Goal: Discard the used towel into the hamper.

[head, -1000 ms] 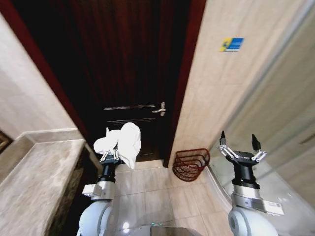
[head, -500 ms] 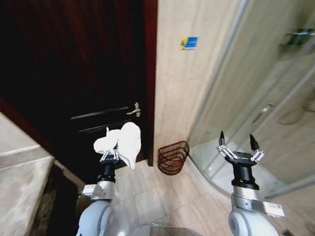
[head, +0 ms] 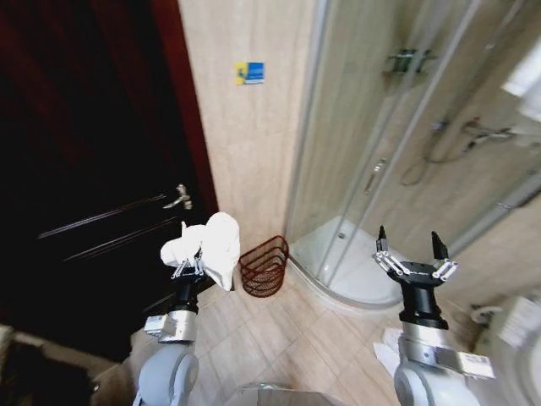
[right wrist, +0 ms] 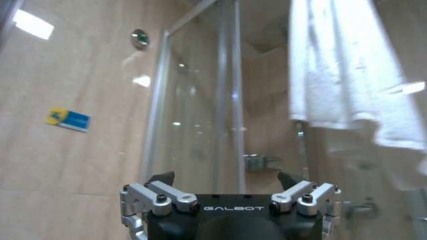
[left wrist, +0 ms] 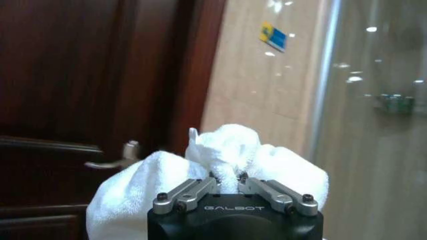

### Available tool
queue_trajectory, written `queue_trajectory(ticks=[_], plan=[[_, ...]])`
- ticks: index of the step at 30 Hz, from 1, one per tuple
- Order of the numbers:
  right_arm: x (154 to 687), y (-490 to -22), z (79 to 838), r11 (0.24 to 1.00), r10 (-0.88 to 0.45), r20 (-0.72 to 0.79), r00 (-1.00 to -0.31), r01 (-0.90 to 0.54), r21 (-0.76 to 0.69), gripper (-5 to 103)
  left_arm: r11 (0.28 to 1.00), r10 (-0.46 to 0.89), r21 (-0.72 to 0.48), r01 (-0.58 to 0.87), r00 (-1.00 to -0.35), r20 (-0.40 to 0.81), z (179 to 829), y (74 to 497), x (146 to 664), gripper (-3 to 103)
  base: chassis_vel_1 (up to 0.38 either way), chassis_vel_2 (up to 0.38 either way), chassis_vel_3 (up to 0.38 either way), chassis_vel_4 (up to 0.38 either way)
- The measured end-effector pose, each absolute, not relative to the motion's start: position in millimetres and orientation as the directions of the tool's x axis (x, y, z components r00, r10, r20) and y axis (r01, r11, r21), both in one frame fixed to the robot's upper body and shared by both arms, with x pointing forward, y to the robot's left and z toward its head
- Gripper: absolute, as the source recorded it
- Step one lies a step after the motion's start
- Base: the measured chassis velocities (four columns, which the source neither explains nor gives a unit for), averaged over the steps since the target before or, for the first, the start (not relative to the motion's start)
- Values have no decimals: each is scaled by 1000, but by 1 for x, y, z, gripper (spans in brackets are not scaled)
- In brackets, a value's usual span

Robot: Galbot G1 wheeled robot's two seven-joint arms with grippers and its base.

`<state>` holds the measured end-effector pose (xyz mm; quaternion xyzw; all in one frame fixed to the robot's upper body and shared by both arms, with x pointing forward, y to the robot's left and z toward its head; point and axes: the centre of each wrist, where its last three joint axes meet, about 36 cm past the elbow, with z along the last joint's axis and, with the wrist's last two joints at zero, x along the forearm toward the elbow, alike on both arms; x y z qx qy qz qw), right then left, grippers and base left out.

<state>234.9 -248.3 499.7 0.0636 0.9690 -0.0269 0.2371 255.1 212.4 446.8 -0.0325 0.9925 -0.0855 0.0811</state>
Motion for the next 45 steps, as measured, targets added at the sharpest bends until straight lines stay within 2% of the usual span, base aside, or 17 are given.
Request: queue_trajectory(ticks=[17, 31, 38, 45], plan=[[234, -248, 497, 992, 93, -467, -879, 121, -30, 100, 983, -113, -159, -90, -984, -140, 433, 216, 259, 6, -125, -131, -135, -129], [233, -246, 502, 991, 105, -429, -897, 131, -33, 100, 995, -83, -72, -76, -991, -102, 406, 216, 259, 6, -31, -33, -30, -36], [233, -246, 503, 991, 107, -431, -896, 131, -25, 100, 994, -43, -108, -32, -995, -96, 396, 213, 264, 6, 0, 0, 0, 0], [233, -245, 506, 993, 96, -437, -894, 119, -24, 100, 984, -10, -177, -9, -1000, -5, 376, 211, 279, 6, -9, 7, 8, -11]])
